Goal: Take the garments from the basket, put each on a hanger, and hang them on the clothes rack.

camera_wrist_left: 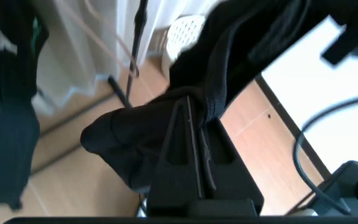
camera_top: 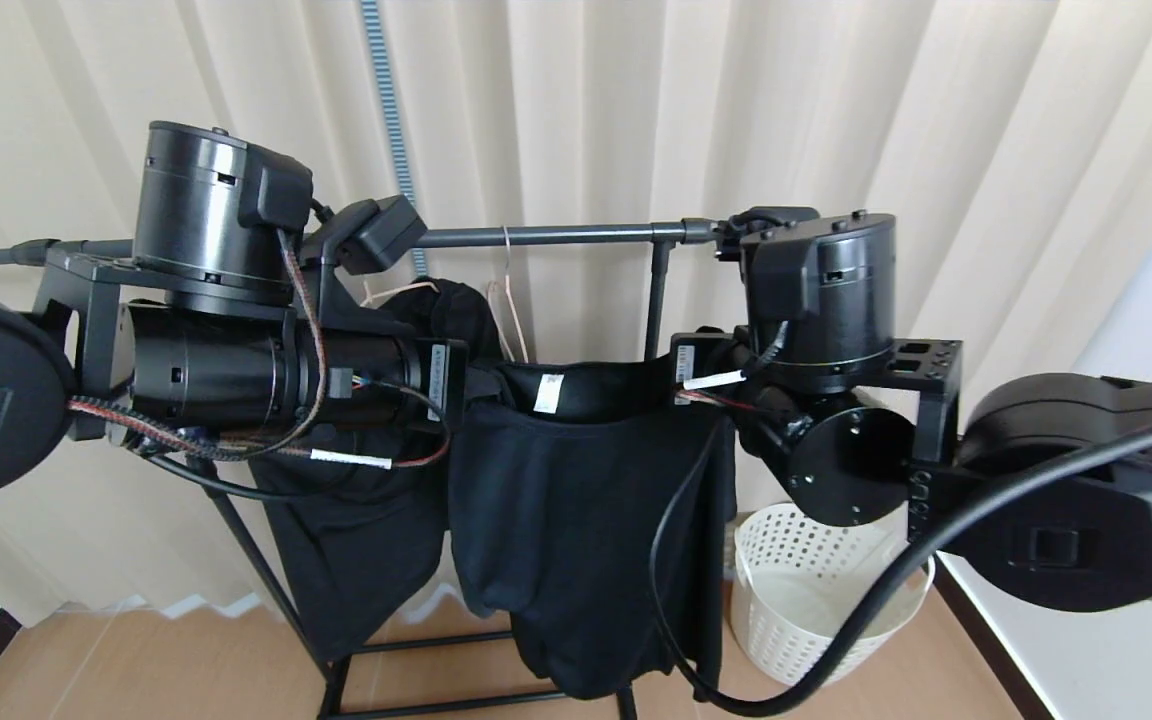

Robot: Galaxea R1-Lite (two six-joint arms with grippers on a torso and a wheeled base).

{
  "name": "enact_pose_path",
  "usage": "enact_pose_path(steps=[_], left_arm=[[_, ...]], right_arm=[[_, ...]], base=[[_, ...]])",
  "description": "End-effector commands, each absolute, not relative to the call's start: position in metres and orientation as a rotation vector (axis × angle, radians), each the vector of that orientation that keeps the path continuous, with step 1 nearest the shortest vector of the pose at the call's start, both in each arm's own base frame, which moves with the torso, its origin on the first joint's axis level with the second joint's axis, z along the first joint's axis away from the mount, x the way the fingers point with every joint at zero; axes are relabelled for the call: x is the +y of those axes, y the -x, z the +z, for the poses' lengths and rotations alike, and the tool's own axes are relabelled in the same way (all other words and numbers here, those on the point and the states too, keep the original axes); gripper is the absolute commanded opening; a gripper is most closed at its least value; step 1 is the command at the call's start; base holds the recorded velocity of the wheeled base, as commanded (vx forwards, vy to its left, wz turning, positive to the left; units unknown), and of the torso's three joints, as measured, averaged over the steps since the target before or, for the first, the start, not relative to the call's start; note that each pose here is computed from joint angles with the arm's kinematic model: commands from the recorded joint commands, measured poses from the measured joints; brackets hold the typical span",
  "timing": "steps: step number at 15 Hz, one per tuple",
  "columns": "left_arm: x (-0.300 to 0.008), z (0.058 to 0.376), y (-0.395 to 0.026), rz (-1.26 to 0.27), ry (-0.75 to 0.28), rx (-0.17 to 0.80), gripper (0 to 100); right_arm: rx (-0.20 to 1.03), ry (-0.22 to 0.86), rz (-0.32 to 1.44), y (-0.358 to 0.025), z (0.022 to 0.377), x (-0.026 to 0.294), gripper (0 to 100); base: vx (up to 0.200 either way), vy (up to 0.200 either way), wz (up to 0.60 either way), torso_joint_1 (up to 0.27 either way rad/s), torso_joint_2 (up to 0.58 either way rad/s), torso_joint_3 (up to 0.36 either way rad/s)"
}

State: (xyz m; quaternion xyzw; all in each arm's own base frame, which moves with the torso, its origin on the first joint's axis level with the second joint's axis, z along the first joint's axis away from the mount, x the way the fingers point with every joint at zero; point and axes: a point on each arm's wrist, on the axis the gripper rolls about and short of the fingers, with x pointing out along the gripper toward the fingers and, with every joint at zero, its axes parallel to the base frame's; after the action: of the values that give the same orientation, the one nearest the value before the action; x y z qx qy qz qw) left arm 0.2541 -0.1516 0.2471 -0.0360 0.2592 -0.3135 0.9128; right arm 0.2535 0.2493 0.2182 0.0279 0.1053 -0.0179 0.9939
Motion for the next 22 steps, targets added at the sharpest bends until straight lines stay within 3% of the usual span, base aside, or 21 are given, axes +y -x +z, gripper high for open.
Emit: enact_pose_path(steps=[1, 8, 10, 11, 15, 18, 22], left_arm=[[-0.152, 0.249, -0.259, -0.663, 0.077, 0.525, 0], [-0.158, 0.258, -0.269, -0.683, 0.075, 0.467, 0], [-0.162, 0.261, -0.274, -0.688, 0.079, 0.446, 0], [-0.164, 0.262, -0.277, -0.689, 0.080, 0.440, 0], [-0.167, 0.265, -0.280, -0.695, 0.080, 0.429, 0], [-0.171, 0.265, -0.277, -0.710, 0.076, 0.430, 0], [-0.170, 0.266, -0.277, -0.703, 0.080, 0.424, 0]], right_arm=[[0.176, -0.072, -0.039, -0.232, 0.236, 0.239, 0], [0.194, -0.017, -0.025, -0.220, 0.227, 0.241, 0], [0.217, 0.052, -0.025, -0.218, 0.219, 0.235, 0], [0.237, 0.109, -0.020, -0.218, 0.215, 0.227, 100], [0.337, 0.273, 0.239, -0.195, 0.207, 0.190, 100], [0.402, 0.268, 0.464, -0.188, 0.197, 0.186, 100], [0.453, 0.395, 0.731, -0.180, 0.174, 0.165, 100]], base=[[0.000, 0.000, 0.00, 0.000, 0.00, 0.000], [0.000, 0.000, 0.00, 0.000, 0.00, 0.000], [0.000, 0.000, 0.00, 0.000, 0.00, 0.000], [0.000, 0.000, 0.00, 0.000, 0.00, 0.000], [0.000, 0.000, 0.00, 0.000, 0.00, 0.000], [0.000, 0.000, 0.00, 0.000, 0.00, 0.000], [0.000, 0.000, 0.00, 0.000, 0.00, 0.000]])
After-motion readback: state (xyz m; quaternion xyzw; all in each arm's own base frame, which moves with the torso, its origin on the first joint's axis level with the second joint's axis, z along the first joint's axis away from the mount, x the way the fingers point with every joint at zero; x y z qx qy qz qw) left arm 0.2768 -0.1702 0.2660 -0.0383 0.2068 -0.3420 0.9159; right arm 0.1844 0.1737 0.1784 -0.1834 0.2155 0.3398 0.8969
